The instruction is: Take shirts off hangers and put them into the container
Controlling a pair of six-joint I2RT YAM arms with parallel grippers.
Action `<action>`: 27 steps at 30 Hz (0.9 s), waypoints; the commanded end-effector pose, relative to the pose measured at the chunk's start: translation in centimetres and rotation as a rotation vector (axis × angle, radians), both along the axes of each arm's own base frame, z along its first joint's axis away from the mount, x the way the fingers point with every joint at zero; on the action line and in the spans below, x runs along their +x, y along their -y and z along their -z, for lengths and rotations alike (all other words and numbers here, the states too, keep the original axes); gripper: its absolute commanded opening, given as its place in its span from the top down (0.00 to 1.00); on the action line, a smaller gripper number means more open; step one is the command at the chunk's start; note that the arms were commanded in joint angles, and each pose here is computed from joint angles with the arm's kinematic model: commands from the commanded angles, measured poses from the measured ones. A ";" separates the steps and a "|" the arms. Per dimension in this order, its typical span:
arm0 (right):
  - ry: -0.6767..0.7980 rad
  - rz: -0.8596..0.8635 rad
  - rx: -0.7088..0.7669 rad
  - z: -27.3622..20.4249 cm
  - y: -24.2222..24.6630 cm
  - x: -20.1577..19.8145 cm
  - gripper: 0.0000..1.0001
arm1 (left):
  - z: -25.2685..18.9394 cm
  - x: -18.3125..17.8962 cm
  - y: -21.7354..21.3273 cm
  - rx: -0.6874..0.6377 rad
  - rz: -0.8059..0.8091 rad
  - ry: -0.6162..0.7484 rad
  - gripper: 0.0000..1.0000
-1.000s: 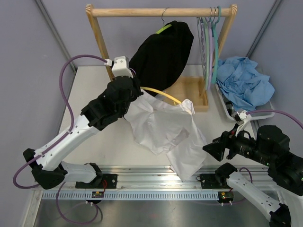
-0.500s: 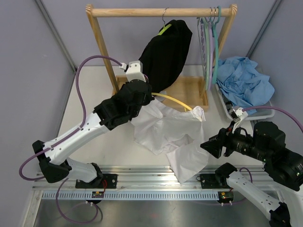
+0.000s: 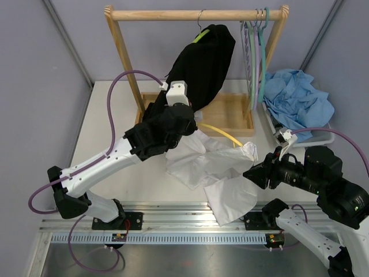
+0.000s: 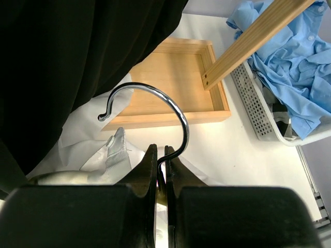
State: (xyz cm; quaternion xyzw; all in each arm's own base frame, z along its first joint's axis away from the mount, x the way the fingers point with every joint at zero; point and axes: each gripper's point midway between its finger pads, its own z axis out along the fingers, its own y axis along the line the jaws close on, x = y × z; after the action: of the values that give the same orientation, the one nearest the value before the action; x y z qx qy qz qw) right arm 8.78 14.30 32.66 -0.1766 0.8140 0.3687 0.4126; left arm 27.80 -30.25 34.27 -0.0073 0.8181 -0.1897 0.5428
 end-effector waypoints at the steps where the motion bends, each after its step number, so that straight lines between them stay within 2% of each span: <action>1: 0.028 -0.031 0.024 -0.7 -0.8 0.4 0.57 | -5.5 0.0 -1.1 -0.137 -0.043 0.089 1.00; 8: 0.027 -0.013 0.022 -0.7 -0.3 0.0 0.70 | -8.5 0.7 -1.6 -0.165 -0.065 0.140 1.00; 12: 0.032 0.001 0.019 -0.6 0.1 -0.1 0.72 | -8.6 0.5 -1.2 -0.172 -0.044 0.129 1.00; 14: 0.032 0.008 0.016 -0.5 0.2 -0.1 0.66 | -8.0 0.4 -1.3 -0.166 -0.049 0.117 1.00; 16: 0.031 0.017 0.012 -0.5 0.3 0.1 0.39 | -7.0 0.4 -1.4 -0.154 -0.056 0.099 1.00; 17: 0.027 0.021 0.005 -0.4 0.4 0.1 0.31 | -6.7 0.3 -1.5 -0.153 -0.053 0.093 1.00; 20: 0.031 0.019 -0.002 -0.6 0.5 0.1 0.20 | -5.8 0.1 -1.5 -0.147 -0.053 0.076 1.00; 27: 0.065 0.032 -0.008 -1.2 0.6 0.7 0.24 | -4.4 -0.8 -1.3 -0.135 -0.029 0.041 1.00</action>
State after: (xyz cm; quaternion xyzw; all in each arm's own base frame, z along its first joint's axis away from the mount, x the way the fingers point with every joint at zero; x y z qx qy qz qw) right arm 8.85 13.82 32.69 -0.1706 0.8135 0.3606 0.4232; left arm 27.78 -29.23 35.67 -0.0205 0.8164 -0.1855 0.5465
